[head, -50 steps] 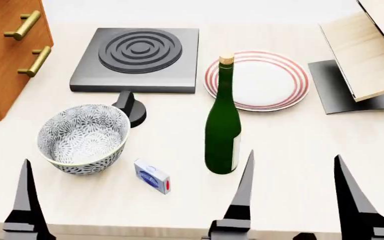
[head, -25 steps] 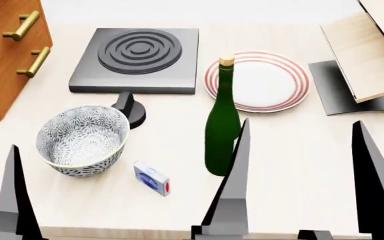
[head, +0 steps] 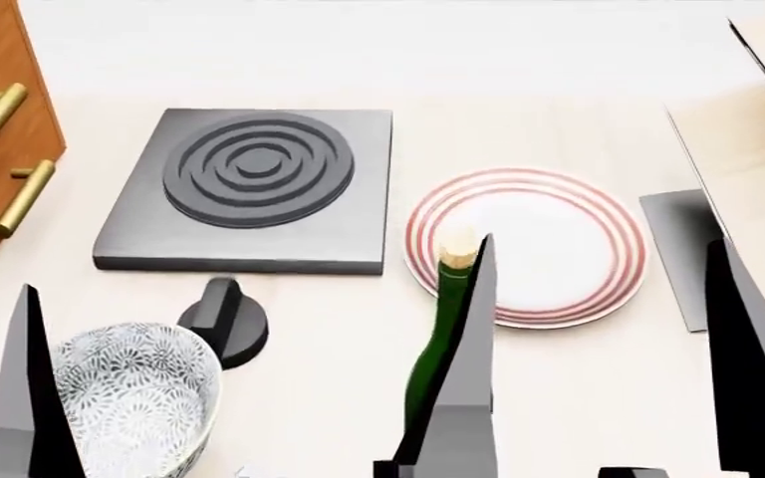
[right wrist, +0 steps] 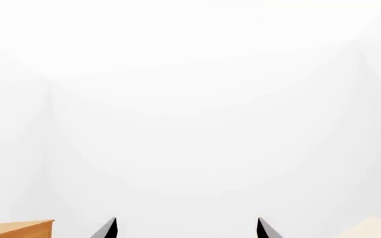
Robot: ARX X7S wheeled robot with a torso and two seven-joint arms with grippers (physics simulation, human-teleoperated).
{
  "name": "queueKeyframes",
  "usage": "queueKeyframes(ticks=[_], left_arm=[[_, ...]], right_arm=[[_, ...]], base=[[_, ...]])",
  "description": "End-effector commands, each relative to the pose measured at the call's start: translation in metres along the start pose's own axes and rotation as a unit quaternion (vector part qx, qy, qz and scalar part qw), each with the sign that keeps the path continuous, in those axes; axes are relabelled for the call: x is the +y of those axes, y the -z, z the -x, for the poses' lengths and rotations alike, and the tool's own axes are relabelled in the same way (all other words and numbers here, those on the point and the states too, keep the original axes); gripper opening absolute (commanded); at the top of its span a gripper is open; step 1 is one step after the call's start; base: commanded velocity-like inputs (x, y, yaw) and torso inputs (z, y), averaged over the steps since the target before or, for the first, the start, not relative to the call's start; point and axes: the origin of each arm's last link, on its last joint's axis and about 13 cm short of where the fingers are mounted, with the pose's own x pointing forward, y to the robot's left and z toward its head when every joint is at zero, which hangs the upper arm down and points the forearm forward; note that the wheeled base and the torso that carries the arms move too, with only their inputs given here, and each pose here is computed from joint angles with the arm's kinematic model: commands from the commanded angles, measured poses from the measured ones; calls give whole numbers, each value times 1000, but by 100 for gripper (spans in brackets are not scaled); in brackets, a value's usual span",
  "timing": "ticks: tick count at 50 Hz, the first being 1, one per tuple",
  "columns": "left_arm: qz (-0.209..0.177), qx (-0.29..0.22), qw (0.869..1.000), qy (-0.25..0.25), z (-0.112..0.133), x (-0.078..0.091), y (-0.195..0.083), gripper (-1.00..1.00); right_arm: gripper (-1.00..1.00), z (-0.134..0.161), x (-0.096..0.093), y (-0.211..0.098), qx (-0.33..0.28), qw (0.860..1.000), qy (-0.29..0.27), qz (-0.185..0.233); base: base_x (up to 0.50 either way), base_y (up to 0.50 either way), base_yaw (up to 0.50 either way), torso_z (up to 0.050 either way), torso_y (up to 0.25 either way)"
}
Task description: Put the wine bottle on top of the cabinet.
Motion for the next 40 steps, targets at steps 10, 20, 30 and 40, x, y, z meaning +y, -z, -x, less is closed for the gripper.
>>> queueKeyframes(ticks=[10, 20, 30, 40], left_arm=[[-2, 4, 1000, -3, 2, 1, -4, 100], [-2, 4, 1000, -3, 2, 1, -4, 100], [-2, 4, 1000, -3, 2, 1, -4, 100], [-3, 2, 1000, -3, 2, 1, -5, 100]], right_arm=[[100, 0, -1, 0, 0, 1000, 6, 14], [100, 1, -1, -1, -3, 1000, 6, 9], [100, 1, 0, -1, -6, 1000, 3, 12], [100, 2, 1, -1, -5, 1000, -8, 24]], base=[[409, 0, 0, 0, 2], [0, 0, 0, 0, 0], [0, 0, 0, 0, 0], [0, 400, 0, 0, 0]])
